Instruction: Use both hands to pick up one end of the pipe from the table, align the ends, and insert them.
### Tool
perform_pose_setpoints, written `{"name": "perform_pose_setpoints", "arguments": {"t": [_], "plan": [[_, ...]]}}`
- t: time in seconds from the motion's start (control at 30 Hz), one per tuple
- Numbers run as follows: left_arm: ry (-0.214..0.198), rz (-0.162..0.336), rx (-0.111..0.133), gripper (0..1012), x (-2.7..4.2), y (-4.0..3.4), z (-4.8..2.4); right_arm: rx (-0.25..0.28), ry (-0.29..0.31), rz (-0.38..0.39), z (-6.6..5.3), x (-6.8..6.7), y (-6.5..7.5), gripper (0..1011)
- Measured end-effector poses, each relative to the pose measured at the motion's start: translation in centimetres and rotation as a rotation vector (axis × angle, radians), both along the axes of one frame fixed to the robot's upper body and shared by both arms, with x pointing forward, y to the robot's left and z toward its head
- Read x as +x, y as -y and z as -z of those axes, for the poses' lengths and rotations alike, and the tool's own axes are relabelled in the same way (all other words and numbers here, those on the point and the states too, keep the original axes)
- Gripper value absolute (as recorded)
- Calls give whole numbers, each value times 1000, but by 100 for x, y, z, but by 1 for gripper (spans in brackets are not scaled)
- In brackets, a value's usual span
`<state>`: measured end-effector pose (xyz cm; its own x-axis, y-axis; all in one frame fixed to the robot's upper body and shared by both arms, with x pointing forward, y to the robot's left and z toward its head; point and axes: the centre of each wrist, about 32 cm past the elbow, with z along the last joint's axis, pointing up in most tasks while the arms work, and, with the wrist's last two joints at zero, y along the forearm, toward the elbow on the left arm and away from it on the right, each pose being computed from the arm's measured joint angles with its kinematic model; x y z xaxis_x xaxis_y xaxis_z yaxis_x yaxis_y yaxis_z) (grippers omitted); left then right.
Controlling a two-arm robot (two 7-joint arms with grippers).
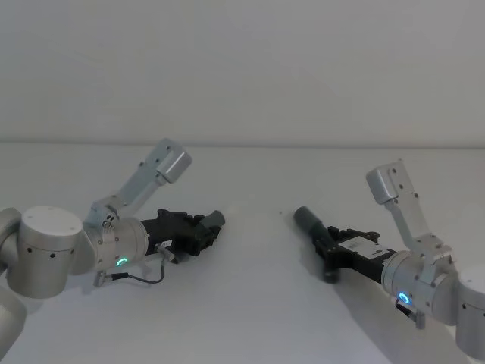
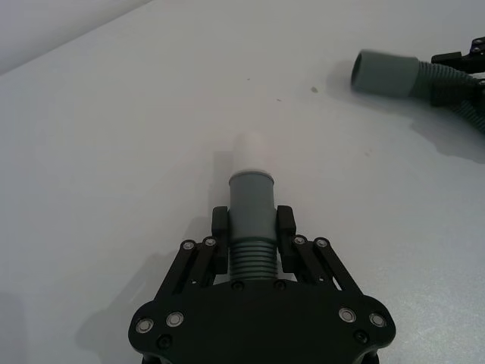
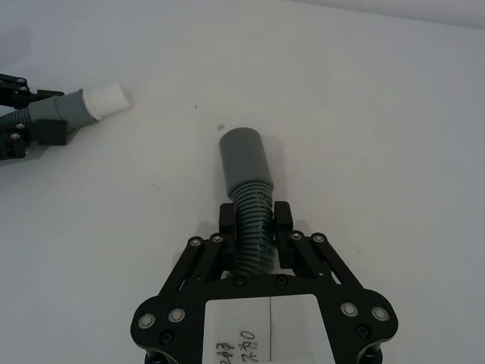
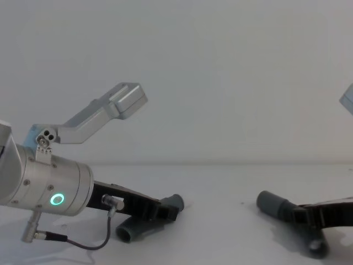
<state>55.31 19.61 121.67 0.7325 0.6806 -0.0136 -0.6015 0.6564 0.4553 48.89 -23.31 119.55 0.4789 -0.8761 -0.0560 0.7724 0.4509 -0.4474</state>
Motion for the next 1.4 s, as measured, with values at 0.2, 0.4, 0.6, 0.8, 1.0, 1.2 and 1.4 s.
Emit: {"name": "perform_pose_setpoints", "arguments": {"t": [0.2, 0.4, 0.6, 0.8, 1.0, 1.2, 1.4], "plan": [[0, 0, 0, 364, 0, 0, 0, 0, 0, 0, 0, 0, -2, 262], [0, 0, 0, 364, 0, 0, 0, 0, 0, 0, 0, 0, -2, 262], [0, 0, 0, 364, 0, 0, 0, 0, -1, 0, 0, -1, -2, 262], [0, 0, 0, 364, 0, 0, 0, -1, -1, 0, 0, -1, -2, 262], [2, 1, 3, 364, -1, 3, 0, -2, 19, 0, 1, -2, -7, 262], [37, 8, 13, 364, -6, 19, -13, 0, 66, 2, -6, -9, -18, 262], [100, 29, 24, 364, -1, 27, -67, 3, 136, 2, -21, -18, -24, 262]]}}
